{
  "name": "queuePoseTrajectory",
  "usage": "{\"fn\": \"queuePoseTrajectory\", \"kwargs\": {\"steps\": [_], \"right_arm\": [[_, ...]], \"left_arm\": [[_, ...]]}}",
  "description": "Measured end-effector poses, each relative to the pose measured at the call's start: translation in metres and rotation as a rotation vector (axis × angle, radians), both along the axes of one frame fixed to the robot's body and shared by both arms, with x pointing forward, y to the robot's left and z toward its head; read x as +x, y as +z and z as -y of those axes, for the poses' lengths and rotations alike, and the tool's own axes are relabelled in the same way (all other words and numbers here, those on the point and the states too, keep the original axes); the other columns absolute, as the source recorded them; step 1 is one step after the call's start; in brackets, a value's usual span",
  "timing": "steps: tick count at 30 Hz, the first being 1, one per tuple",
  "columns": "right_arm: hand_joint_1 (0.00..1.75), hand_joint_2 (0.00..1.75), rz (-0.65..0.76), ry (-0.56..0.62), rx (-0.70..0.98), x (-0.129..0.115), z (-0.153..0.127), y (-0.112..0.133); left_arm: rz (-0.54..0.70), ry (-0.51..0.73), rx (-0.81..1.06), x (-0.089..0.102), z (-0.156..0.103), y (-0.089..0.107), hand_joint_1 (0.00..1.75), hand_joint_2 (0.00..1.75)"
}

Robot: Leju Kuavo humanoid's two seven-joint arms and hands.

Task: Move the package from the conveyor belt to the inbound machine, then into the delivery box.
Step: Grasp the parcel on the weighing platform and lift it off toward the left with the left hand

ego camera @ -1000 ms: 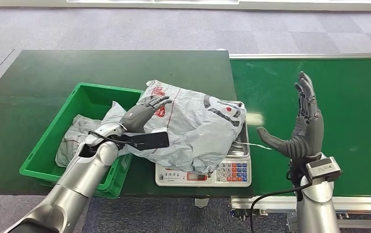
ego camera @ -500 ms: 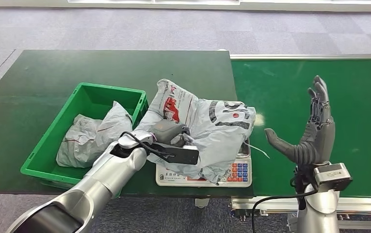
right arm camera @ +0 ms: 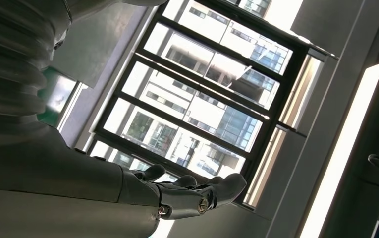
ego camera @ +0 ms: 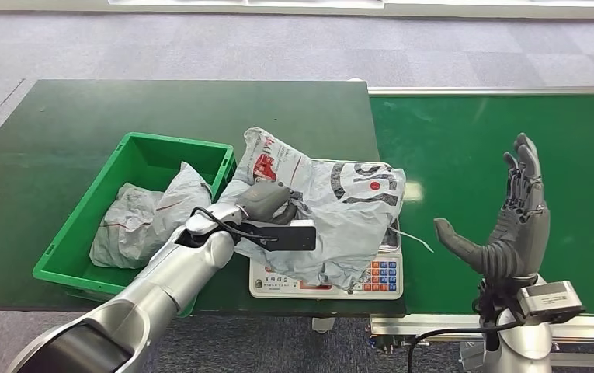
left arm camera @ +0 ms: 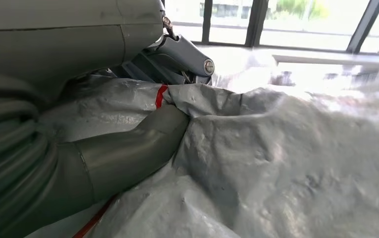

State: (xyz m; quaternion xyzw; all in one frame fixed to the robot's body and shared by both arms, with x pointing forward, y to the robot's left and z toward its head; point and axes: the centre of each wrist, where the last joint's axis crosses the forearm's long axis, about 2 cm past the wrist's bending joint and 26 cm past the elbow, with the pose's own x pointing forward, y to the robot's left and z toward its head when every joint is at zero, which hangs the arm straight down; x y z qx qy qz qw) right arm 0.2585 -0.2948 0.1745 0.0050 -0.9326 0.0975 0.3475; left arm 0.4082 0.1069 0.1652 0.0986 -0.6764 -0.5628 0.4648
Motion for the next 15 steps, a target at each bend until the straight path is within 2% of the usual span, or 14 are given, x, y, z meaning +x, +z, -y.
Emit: {"fn": "queuePoseTrajectory", "kwargs": {"steps": [3,6,10,12,15], "right_arm": [[0.00,1.75,-0.007,-0.013,-0.001,-0.006,0.000,-0.003],[0.00,1.75,-0.017,-0.033,0.003,-0.014,0.000,-0.007],[0.00,1.75,-0.038,-0.078,0.007,-0.024,0.001,-0.012],[0.00,1.75,-0.048,-0.097,0.006,-0.029,0.000,-0.015],[0.00,1.75,-0.059,-0.116,0.009,-0.037,-0.002,-0.018]], "left_arm": [[0.157,0.089,-0.153,0.008,-0.009,0.018,1.75,1.75],[0.380,0.237,-0.293,0.015,-0.027,0.050,1.75,1.75],[0.706,0.462,-0.488,0.015,-0.075,0.095,1.75,1.75],[0.817,0.560,-0.544,0.009,-0.103,0.104,1.75,1.75],[0.923,0.711,-0.520,-0.004,-0.148,0.102,1.75,1.75]]}}
